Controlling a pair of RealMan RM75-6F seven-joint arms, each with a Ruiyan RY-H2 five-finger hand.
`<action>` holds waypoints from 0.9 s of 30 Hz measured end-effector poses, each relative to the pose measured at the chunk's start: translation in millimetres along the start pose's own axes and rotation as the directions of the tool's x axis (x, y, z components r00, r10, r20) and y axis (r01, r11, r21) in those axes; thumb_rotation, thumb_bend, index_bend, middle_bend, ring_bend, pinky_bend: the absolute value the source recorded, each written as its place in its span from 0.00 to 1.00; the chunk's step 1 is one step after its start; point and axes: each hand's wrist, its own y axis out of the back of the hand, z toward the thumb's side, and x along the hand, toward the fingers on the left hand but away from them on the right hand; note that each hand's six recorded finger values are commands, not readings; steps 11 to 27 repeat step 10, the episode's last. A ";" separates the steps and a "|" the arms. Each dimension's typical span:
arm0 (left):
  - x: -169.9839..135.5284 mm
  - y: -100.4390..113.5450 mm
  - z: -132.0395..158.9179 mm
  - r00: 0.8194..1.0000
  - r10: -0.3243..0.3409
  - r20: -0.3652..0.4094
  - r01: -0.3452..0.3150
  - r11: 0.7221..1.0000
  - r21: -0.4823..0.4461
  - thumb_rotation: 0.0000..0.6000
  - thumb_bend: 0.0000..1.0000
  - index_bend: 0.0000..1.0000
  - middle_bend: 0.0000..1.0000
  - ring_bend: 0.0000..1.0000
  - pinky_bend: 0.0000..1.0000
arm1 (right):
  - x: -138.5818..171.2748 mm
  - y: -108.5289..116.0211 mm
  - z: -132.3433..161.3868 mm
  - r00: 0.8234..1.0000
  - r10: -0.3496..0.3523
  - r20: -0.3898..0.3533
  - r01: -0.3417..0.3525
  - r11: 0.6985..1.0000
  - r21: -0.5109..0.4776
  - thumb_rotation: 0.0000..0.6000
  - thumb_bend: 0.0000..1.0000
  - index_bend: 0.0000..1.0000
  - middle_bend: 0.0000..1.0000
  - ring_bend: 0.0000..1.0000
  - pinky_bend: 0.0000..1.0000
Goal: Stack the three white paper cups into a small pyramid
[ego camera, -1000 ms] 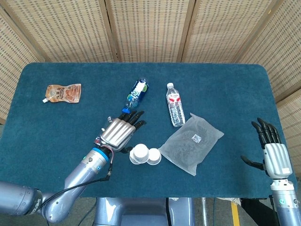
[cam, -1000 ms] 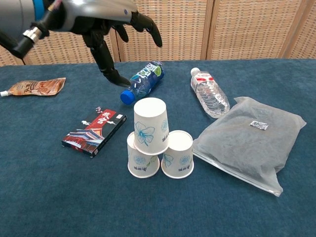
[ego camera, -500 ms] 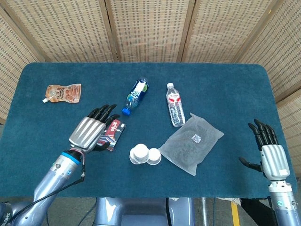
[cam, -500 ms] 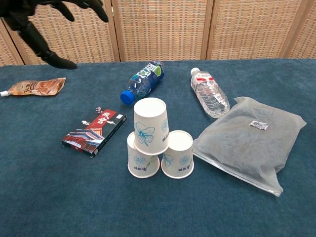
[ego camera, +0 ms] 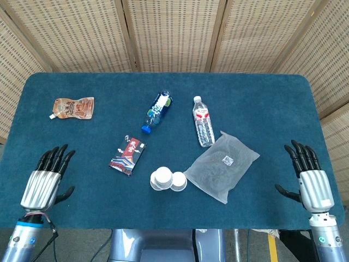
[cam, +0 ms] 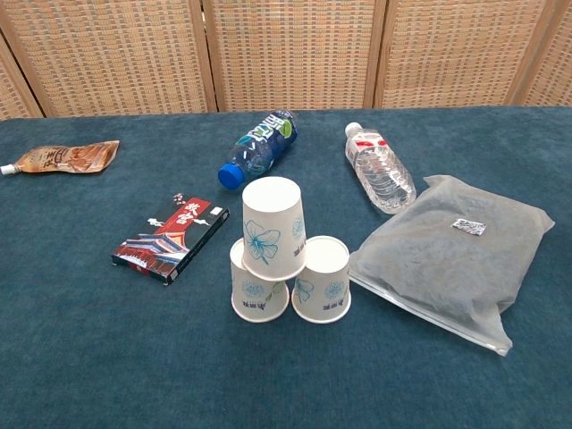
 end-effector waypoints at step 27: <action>-29.2 -7.0 -25.7 0.999 0.024 -0.046 -0.023 1.000 0.009 1.00 0.24 0.05 0.00 0.00 0.06 | 5.9 -0.1 8.8 1.000 -0.008 -0.011 0.009 0.999 0.034 1.00 0.20 0.09 0.00 0.00 0.07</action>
